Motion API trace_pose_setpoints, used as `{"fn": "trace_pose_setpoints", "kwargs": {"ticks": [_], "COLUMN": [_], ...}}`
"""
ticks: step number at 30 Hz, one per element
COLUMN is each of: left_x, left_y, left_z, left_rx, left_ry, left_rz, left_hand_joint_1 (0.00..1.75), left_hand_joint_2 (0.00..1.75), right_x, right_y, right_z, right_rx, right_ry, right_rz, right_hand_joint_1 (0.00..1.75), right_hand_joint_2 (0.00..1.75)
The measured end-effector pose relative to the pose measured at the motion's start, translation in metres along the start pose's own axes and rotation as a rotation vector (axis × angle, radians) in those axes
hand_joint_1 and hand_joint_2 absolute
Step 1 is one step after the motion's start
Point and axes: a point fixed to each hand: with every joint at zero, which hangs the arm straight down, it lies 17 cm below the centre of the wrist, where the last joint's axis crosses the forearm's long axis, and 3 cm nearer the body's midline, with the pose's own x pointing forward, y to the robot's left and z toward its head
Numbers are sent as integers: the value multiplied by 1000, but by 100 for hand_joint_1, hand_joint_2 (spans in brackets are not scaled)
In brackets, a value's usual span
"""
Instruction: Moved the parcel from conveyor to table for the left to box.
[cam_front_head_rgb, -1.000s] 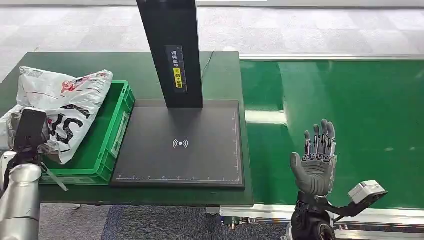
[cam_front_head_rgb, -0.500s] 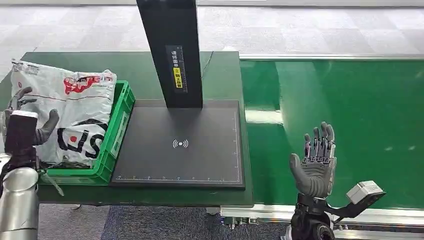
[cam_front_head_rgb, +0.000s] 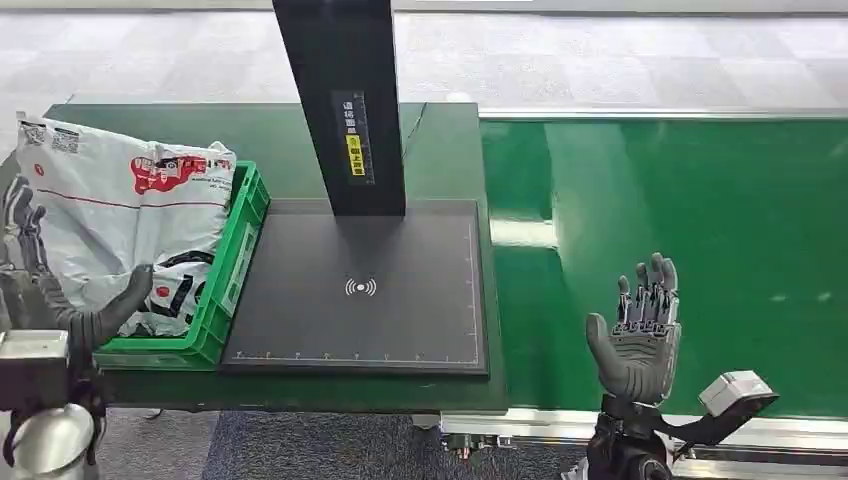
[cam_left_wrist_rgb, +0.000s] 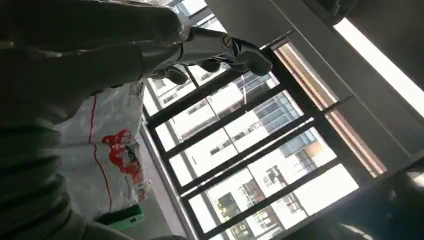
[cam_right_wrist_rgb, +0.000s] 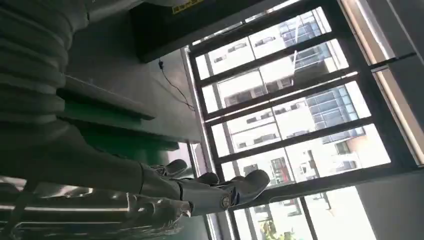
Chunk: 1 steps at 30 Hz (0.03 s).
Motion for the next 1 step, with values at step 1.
{"fn": "trace_pose_setpoints", "kwargs": {"ticks": [1], "left_x": [5], "left_y": [-6], "left_z": [7], "left_rx": [-9], "left_ry": [-2], "left_rz": [32], "left_hand_joint_1": [0], "left_hand_joint_2": [175], "right_x": [0], "right_y": [-1], "right_z": [0], "right_rx": [-1], "right_ry": [0], "right_rz": [2], "right_hand_joint_1": [0], "right_hand_joint_2": [175]}}
